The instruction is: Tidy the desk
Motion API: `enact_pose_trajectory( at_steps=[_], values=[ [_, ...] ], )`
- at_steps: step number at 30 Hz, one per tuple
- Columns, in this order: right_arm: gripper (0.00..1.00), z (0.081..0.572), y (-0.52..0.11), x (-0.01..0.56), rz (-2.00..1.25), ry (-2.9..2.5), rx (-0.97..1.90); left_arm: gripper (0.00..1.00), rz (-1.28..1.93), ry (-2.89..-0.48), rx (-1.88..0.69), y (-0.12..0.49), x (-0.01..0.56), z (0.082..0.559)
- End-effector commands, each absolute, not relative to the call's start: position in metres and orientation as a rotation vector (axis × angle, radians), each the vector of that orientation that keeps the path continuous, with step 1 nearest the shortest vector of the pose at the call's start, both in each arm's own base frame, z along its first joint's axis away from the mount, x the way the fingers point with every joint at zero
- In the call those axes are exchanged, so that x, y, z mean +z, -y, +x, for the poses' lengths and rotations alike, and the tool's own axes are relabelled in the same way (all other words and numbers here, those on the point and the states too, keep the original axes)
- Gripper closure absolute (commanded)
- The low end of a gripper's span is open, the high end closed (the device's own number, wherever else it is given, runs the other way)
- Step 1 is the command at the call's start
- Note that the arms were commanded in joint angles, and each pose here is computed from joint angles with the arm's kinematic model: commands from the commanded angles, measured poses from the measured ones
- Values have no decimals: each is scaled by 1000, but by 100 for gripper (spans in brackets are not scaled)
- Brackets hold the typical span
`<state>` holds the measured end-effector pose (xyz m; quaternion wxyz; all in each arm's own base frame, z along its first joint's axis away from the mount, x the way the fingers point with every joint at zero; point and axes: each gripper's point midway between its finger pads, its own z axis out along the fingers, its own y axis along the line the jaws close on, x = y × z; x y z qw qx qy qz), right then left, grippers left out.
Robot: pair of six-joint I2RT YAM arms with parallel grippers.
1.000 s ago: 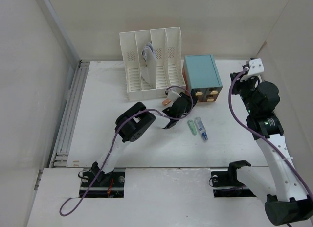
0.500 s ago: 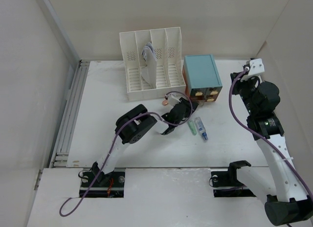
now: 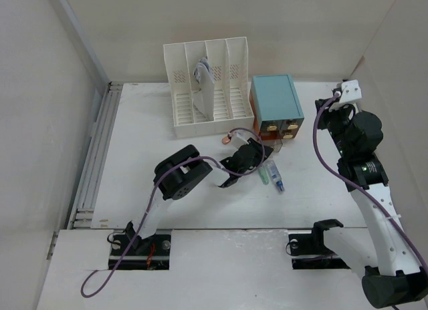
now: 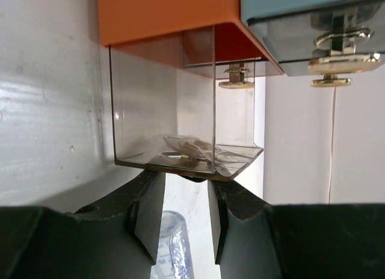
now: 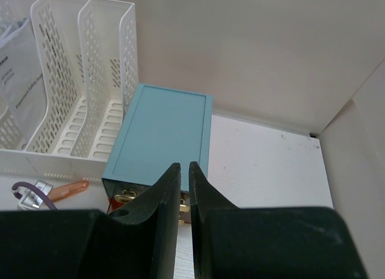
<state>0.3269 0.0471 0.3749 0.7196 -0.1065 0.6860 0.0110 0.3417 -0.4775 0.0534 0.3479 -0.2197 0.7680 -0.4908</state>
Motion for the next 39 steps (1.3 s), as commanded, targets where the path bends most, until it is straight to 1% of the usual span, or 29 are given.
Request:
enact_pose_trajectory(
  at_steps=[1, 2, 3, 6, 8, 9, 10, 11, 15, 18, 20, 21, 22, 23, 24, 25, 26, 27, 28, 29, 30, 31, 32, 33, 34, 35, 36, 38, 39],
  values=[
    [84, 323, -47, 392, -219, -1453, 37, 78, -415, -2035, -1411, 503, 82, 299],
    [84, 323, -48, 392, -226, -1452, 44, 78, -415, -2035, -1411, 503, 82, 299],
    [84, 323, -48, 392, -226, -1452, 44, 76, -415, -2035, -1411, 503, 82, 299],
    [84, 321, -48, 395, -225, -1443, 44, 64, -416, -2044, -1403, 501, 78, 298],
    [83, 321, -48, 395, -225, -1443, 44, 64, -408, -2031, -1425, 502, 89, 297],
    [83, 321, -48, 395, -225, -1443, 44, 62, -409, -2040, -1418, 500, 85, 296],
    [83, 321, -48, 395, -225, -1443, 44, 56, -398, -2028, -1423, 501, 91, 296],
    [83, 321, -48, 395, -225, -1443, 44, 53, -386, -2035, -1408, 498, 87, 295],
    [83, 321, -48, 395, -225, -1443, 44, 41, -356, -1990, -1430, 498, 115, 291],
    [83, 320, -49, 395, -232, -1442, 50, 40, -319, -1958, -1414, 496, 129, 283],
    [83, 321, -50, 391, -233, -1451, 50, 40, -291, -1906, -1410, 492, 155, 273],
    [83, 321, -49, 391, -243, -1450, 39, 40, -274, -1904, -1399, 492, 155, 273],
    [83, 321, -49, 391, -250, -1448, 32, 41, -263, -1899, -1384, 488, 164, 269],
    [83, 321, -50, 391, -266, -1445, 29, 47, -272, -1889, -1344, 479, 165, 271],
    [79, 321, -51, 391, -290, -1441, 21, 52, -248, -1879, -1302, 473, 167, 273],
    [72, 321, -52, 388, -351, -1443, -9, 59, -236, -1869, -1282, 466, 178, 268],
    [68, 320, -56, 384, -399, -1448, -13, 70, -244, -1869, -1209, 453, 174, 271],
    [62, 314, -66, 376, -486, -1471, 16, 100, -236, -1868, -1148, 442, 174, 273],
    [51, 314, -70, 366, -594, -1490, -11, 100, -201, -1869, -1076, 431, 172, 274],
    [47, 316, -75, 363, -663, -1518, -7, 100, -207, -1862, -996, 407, 174, 273],
    [45, 316, -77, 353, -721, -1557, -7, 100, -191, -1855, -958, 395, 175, 271],
    [45, 310, -74, 328, -780, -1659, -4, 100, -180, -1854, -928, 384, 176, 268],
    [48, 310, -72, 324, -848, -1674, -39, 100, -170, -1839, -906, 367, 189, 263],
    [51, 313, -68, 309, -881, -1737, -58, 97, -152, -1857, -851, 353, 177, 255],
    [58, 304, -63, 288, -939, -1827, -56, 89, -137, -1863, -832, 346, 177, 248],
    [61, 299, -62, 278, -987, -1866, -58, 76, -135, -1870, -806, 337, 176, 242],
    [61, 297, -62, 266, -1075, -1893, -50, 49, -148, -1858, -786, 323, 184, 236],
    [60, 272, -68, 234, -1215, -1999, 64, 30, -149, -1884, -758, 306, 173, 221],
    [52, 266, -73, 224, -1316, -1996, 90, 25, -163, -1876, -775, 296, 180, 216]
  ],
)
